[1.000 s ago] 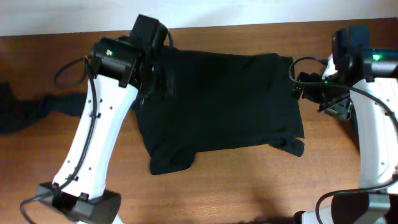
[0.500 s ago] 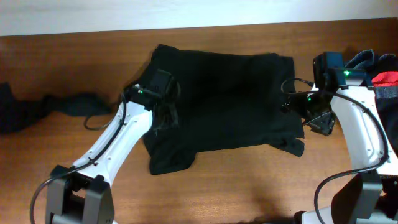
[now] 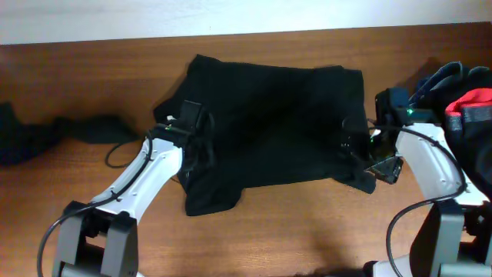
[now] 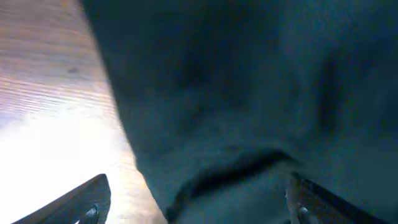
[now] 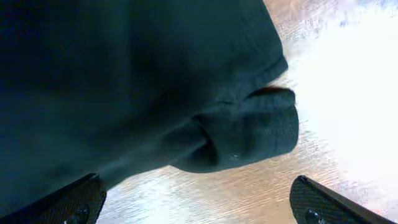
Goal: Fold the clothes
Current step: 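Release the top edge and move both grippers to the bottom hem corners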
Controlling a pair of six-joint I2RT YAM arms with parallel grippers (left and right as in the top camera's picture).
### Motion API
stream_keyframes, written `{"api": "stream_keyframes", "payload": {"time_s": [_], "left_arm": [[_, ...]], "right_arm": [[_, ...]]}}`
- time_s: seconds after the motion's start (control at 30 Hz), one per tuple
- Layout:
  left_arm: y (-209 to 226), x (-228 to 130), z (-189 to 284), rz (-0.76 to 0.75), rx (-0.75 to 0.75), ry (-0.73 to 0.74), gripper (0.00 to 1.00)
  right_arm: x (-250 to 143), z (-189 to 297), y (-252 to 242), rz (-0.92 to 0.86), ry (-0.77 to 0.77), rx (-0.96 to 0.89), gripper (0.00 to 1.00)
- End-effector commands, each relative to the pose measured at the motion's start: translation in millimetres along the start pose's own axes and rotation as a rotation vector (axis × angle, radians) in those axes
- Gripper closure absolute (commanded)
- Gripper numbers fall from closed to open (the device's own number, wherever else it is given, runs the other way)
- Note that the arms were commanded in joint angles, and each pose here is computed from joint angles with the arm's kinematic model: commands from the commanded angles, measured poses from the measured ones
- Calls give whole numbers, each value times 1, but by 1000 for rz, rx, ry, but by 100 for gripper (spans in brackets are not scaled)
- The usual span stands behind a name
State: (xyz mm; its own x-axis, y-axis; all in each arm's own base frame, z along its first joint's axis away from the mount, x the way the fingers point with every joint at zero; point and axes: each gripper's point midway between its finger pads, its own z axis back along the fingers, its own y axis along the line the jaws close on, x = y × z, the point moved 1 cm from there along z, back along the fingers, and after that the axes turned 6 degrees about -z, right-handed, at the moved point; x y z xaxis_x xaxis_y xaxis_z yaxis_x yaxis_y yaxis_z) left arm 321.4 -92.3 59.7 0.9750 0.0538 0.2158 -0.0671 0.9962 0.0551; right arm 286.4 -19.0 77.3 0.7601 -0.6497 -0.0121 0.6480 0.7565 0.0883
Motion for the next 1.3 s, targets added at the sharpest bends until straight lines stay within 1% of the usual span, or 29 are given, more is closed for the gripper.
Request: {"api": "stream_keyframes", "payload": {"time_s": [0.0,0.07,0.2,0.23,0.27,0.47,0.5,0.57,0.6,0.67,0.83,0.97,1.0,1.07,1.2,1.27], "left_arm": [[-10,-19,6,-170,-94,62,10],[-6,-31,7,-197,-85,115,10],[0,-46,4,-212,-69,170,11],[1,-50,2,-213,-66,182,16],[2,-54,0,-213,-66,192,18],[8,-72,-10,-198,-49,239,20],[8,-73,-11,-169,-44,243,22],[9,-74,-11,-91,-33,247,27],[9,-75,-11,-37,-23,247,27],[9,-74,-11,71,-11,246,28],[7,-70,-12,200,-4,231,27],[7,-70,-12,349,13,233,28],[7,-70,-12,393,18,233,35],[7,-71,-12,478,27,234,39],[7,-71,-12,604,40,234,39],[3,-72,-12,726,37,249,39]], "right_arm": [[-3,-2,-7,40,-11,-33,0],[-2,-4,-13,56,-19,-64,0],[-2,-8,-18,56,-31,-90,0],[-3,-11,-19,56,-30,-91,0],[-4,-13,-20,56,-28,-92,0],[-12,-26,-27,36,-8,-105,0],[-13,-28,-28,18,-6,-107,1],[-14,-28,-29,-48,-7,-109,5],[-14,-28,-29,-80,-8,-109,6],[-14,-28,-29,-171,-14,-108,7],[-14,-28,-29,-400,-26,-107,7],[-14,-28,-29,-588,-36,-105,6],[-14,-29,-29,-627,-38,-104,6],[-14,-29,-28,-678,-43,-100,5],[-12,-33,-27,-741,-56,-84,5],[-14,-38,-28,-777,-53,-77,5]]}}
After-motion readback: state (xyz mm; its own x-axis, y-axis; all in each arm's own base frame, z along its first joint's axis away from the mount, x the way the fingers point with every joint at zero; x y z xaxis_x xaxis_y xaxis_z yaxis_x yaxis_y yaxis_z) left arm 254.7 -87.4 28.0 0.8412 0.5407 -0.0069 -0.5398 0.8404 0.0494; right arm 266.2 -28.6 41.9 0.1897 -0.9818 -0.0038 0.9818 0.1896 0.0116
